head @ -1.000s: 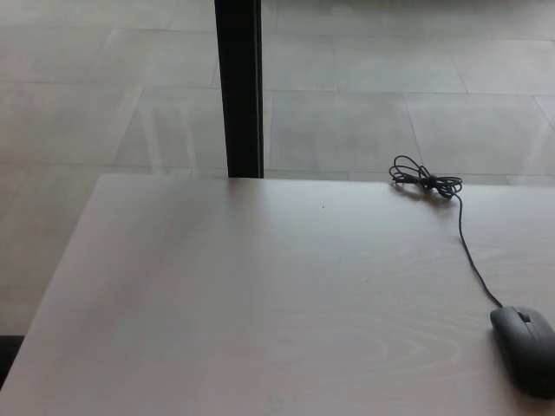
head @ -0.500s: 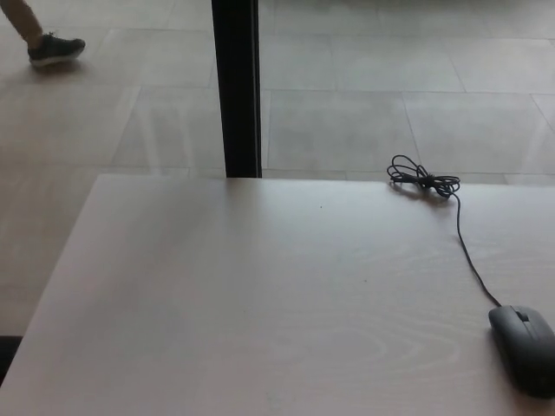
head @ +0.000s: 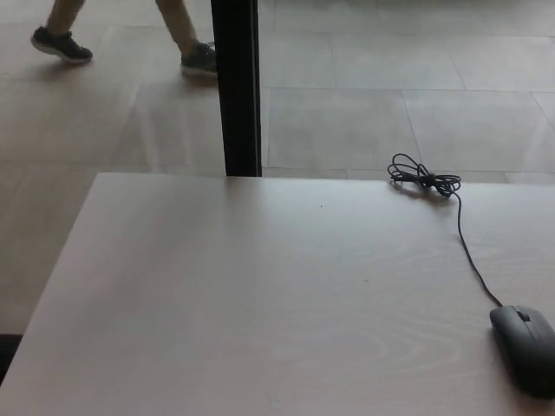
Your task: The robot uses its right fingers to click on the left button of the black mouse placed on the table.
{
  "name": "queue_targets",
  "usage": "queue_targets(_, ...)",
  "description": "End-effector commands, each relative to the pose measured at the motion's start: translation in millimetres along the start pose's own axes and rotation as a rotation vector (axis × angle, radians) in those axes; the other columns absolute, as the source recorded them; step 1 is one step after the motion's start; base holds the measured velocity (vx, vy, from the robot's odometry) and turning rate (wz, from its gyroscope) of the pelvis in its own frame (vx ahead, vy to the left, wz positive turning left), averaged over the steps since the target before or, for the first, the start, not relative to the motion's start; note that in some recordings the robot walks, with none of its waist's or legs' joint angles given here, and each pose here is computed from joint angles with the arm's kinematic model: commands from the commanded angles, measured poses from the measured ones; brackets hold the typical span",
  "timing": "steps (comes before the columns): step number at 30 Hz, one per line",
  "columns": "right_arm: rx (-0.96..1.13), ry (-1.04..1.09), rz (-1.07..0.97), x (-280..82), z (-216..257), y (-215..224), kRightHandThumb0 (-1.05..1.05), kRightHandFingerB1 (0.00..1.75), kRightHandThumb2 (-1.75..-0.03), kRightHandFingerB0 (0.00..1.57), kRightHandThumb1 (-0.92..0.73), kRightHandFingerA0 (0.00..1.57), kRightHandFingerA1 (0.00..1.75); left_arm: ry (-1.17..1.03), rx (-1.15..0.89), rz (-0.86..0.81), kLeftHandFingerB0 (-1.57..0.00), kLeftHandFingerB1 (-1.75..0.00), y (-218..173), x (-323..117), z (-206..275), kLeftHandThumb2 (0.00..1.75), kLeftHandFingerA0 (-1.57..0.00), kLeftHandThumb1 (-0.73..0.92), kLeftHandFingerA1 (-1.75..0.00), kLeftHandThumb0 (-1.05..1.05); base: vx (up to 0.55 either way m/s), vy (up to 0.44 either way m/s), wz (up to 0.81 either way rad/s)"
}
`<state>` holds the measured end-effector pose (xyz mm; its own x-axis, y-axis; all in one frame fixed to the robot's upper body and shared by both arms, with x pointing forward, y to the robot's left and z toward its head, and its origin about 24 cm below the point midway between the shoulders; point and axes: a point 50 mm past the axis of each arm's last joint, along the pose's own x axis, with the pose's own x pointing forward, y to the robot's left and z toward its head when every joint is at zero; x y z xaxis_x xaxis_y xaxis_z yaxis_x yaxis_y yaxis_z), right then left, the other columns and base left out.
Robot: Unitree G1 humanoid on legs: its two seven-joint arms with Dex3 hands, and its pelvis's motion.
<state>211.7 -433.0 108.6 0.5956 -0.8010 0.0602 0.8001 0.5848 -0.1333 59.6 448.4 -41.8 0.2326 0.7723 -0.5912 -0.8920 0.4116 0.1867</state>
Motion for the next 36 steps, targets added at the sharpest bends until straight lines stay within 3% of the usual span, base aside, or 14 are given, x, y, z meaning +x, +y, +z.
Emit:
queue_targets(1, -0.413, -0.398, 0.215, -22.8, 42.7, 61.3, -0.83, 0.49, -1.15, 0.24, -0.73, 0.73, 0.94, 0.007, 0.007, -0.020, -0.11, -0.51, 2.4, 0.2, 3.6, 1.24, -0.74, 0.81, -1.29, -0.90, 0.00, 0.000, 0.00)
queue_targets(5, -0.484, -0.452, 0.311, -39.8, 44.8, 90.9, -0.84, 0.34, -0.71, 0.32, -0.82, 0.94, 1.64, 0.000, -0.029, -0.022, -0.23, -0.38, 4.9, -0.1, 3.3, 0.78, -0.52, 0.91, -1.32, -1.02, 0.00, 0.000, 0.00)
queue_targets(11, -0.603, -0.472, 0.469, -64.1, 22.3, 133.8, -0.91, 0.34, -0.72, 0.35, -0.82, 0.89, 1.65, -0.015, 0.010, -0.022, -0.16, -0.49, 5.4, 0.0, 7.2, 1.22, -0.65, 0.79, -1.12, -0.86, 0.00, 0.000, 0.00)
queue_targets(16, -0.722, -0.448, 0.562, -71.8, 0.9, 147.9, -0.91, 0.32, -0.68, 0.33, -0.89, 0.80, 1.42, -0.029, 0.043, -0.001, -0.38, -0.44, 5.2, -0.3, 5.8, 0.77, -0.81, 0.92, -1.29, -0.95, 0.00, 0.000, 0.00)
queue_targets(17, -0.753, -0.449, 0.607, -76.5, -7.0, 152.8, -0.94, 0.45, -1.14, 0.27, -0.75, 0.89, 1.35, -0.030, 0.023, -0.019, -0.25, -0.41, 5.2, -0.5, 4.9, 0.79, -0.68, 0.92, -1.29, -0.98, 0.00, 0.000, 0.00)
queue_targets(18, -0.785, -0.449, 0.642, -79.2, -11.9, 155.7, -0.87, 0.33, -0.73, 0.32, -0.85, 0.77, 1.67, -0.028, 0.013, -0.016, -0.28, -0.41, 5.0, -0.4, 5.3, 0.79, -0.68, 0.91, -1.21, -0.98, 0.00, 0.000, 0.00)
queue_targets(21, -0.850, -0.440, 0.707, -84.1, -19.9, 159.7, -0.87, 0.31, -0.72, 0.29, -0.86, 0.77, 1.59, -0.027, 0.018, -0.013, -0.32, -0.42, 5.3, -0.4, 5.1, 0.80, -0.64, 0.91, -1.01, -0.98, 0.00, 0.000, 0.00)
queue_targets(24, -0.878, -0.439, 0.750, -90.7, -29.9, 163.8, -0.82, 0.32, -0.66, 0.33, -0.85, 0.59, 0.65, -0.027, 0.034, -0.022, -0.29, -0.40, 5.8, -0.4, 5.5, 0.82, -0.67, 0.92, -0.98, -0.96, 0.00, 0.000, 0.00)
queue_targets(26, -0.886, -0.443, 0.755, -91.3, -31.1, 164.4, -0.82, 0.32, -0.66, 0.33, -0.85, 0.59, 0.65, -0.027, 0.031, -0.027, -0.29, -0.40, 6.3, -0.6, 4.8, 0.82, -0.67, 0.92, -0.98, -0.96, 0.00, 0.000, 0.00)
queue_targets(27, -0.938, -0.461, 0.779, -96.5, -41.1, 166.0, -0.86, 0.32, -0.71, 0.32, -0.82, 0.76, 1.51, -0.024, 0.008, -0.032, -0.30, -0.41, 5.8, -0.5, 4.7, 0.80, -0.67, 0.91, -1.00, -0.96, 0.00, 0.000, 0.00)
queue_targets(30, -1.007, -0.468, 0.804, -96.5, -48.5, 166.2, -0.86, 0.30, -0.67, 0.29, -0.89, 0.67, 0.75, -0.037, 0.020, -0.047, -0.25, -0.52, 5.5, -0.9, 5.3, 1.27, -0.68, 0.84, -1.05, -0.94, 0.00, 0.000, 0.00)
queue_targets(31, -1.040, -0.493, 0.810, -96.4, -50.2, 166.5, -0.88, 0.45, -1.09, 0.23, -0.74, 0.65, 0.75, -0.033, 0.006, -0.037, -0.32, -0.39, 4.8, -0.6, 5.6, 0.80, -0.52, 0.92, -1.01, -0.95, 0.00, 0.000, 0.00)
queue_targets(32, -1.064, -0.501, 0.813, -96.0, -50.9, 166.8, -0.86, 0.29, -0.68, 0.29, -0.91, 0.64, 0.58, -0.030, -0.005, -0.036, -0.32, -0.42, 4.6, -0.4, 5.7, 0.80, -0.54, 0.92, -1.08, -0.98, 0.00, 0.000, 0.00)
queue_targets(36, -1.138, -0.518, 0.815, -93.2, -52.0, 168.9, -0.92, 0.35, -0.85, 0.22, -0.76, 0.47, 0.60, -0.034, 0.018, -0.050, -0.31, -0.42, 4.1, -0.3, 7.8, 0.81, -0.72, 0.91, -1.18, -0.99, 0.00, 0.000, 0.00)
